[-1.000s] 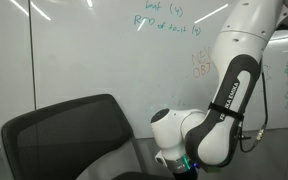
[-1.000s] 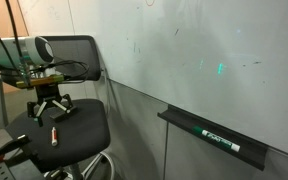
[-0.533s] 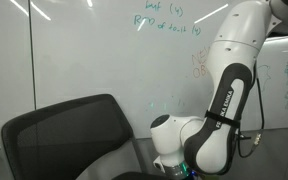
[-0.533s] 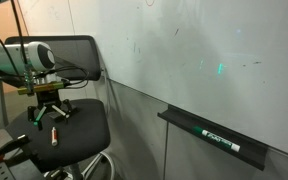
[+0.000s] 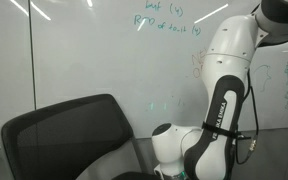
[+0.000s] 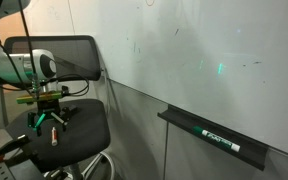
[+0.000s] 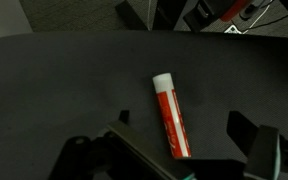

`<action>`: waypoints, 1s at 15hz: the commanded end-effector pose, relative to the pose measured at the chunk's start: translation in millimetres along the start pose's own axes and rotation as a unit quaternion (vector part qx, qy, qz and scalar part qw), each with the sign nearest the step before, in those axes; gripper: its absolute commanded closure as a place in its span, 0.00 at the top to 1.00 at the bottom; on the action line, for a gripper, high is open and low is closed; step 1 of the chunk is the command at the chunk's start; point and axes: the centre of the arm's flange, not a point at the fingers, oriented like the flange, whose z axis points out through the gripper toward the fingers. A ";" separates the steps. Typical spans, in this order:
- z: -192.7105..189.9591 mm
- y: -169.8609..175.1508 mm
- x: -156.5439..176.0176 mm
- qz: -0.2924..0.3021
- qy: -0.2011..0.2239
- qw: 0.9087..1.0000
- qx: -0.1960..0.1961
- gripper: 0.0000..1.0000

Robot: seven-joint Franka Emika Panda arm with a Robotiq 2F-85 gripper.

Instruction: Pick up the marker, then write something on the board

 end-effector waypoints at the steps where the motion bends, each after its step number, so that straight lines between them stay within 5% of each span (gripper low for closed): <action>1: 11.8 -1.7 1.6 0.021 0.011 1.000 0.012 1.00; 4: 17.2 -1.6 1.4 0.025 0.012 0.999 0.016 1.00; 5: 18.6 -1.3 1.7 0.025 0.012 0.999 0.017 0.82; 15: 20.3 -1.0 2.1 0.022 0.007 1.000 0.015 0.05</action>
